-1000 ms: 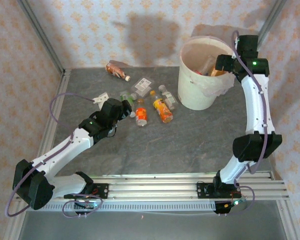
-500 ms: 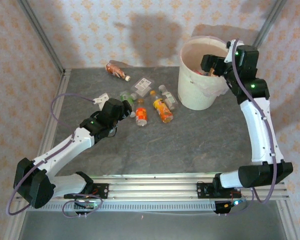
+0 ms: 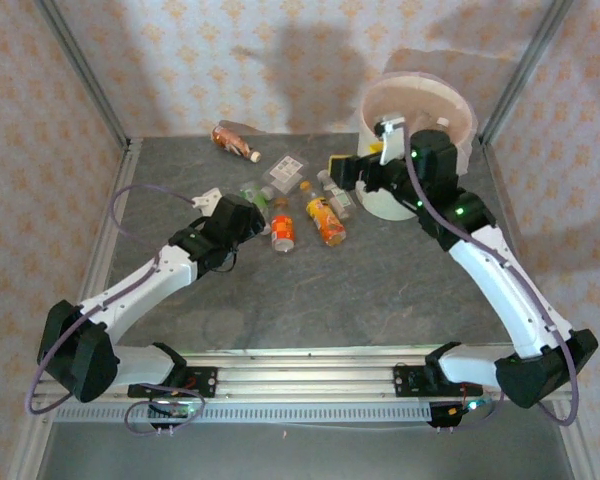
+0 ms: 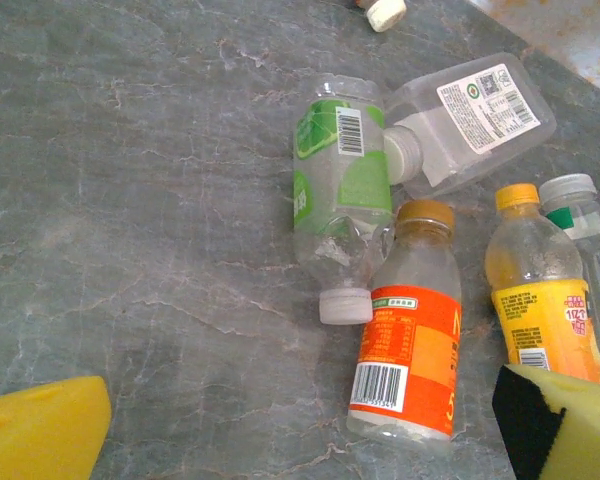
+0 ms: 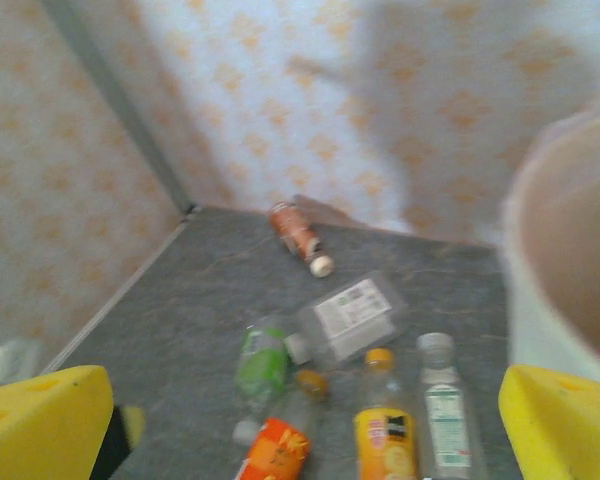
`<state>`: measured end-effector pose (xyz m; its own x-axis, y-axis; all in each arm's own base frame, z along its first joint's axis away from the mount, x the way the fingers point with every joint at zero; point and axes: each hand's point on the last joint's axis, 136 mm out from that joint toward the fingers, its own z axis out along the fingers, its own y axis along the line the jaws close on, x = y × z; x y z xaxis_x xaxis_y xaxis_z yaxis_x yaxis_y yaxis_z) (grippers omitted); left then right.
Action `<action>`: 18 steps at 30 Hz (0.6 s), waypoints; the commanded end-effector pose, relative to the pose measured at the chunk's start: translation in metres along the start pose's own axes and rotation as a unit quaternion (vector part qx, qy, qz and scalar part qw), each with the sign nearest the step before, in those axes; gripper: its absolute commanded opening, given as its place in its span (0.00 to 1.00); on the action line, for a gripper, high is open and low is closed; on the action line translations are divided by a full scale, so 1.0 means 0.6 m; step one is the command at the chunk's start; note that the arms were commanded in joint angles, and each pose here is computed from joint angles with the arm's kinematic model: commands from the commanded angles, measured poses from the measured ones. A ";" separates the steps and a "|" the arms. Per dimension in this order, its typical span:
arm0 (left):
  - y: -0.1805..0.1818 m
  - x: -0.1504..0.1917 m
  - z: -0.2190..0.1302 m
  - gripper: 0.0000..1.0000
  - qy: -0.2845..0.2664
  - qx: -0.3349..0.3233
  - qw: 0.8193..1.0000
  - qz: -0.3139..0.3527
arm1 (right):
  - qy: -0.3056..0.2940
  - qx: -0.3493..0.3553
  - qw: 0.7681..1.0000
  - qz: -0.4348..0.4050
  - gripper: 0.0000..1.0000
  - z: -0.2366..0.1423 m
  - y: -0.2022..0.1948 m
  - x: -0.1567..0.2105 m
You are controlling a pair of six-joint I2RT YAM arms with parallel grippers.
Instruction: Put the plastic bottles in the bin
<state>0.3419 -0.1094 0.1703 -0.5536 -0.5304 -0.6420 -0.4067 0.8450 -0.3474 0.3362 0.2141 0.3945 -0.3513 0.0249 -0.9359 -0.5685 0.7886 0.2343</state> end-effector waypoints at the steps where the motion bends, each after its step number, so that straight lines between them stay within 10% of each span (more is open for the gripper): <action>1: -0.005 -0.008 0.004 1.00 0.006 -0.010 1.000 0.001 | -0.041 0.016 0.999 -0.028 0.99 -0.010 0.009 -0.018; 18: -0.061 0.023 0.125 1.00 0.067 -0.048 0.993 0.080 | -0.005 0.031 0.999 -0.035 0.99 -0.012 0.010 0.039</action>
<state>0.3936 -0.1420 0.1213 -0.6823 -0.4440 -0.5808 -0.3916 0.8928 -0.2225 0.3229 0.2172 0.3689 -0.3375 -0.0297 -0.9409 -0.5437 0.8221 0.1691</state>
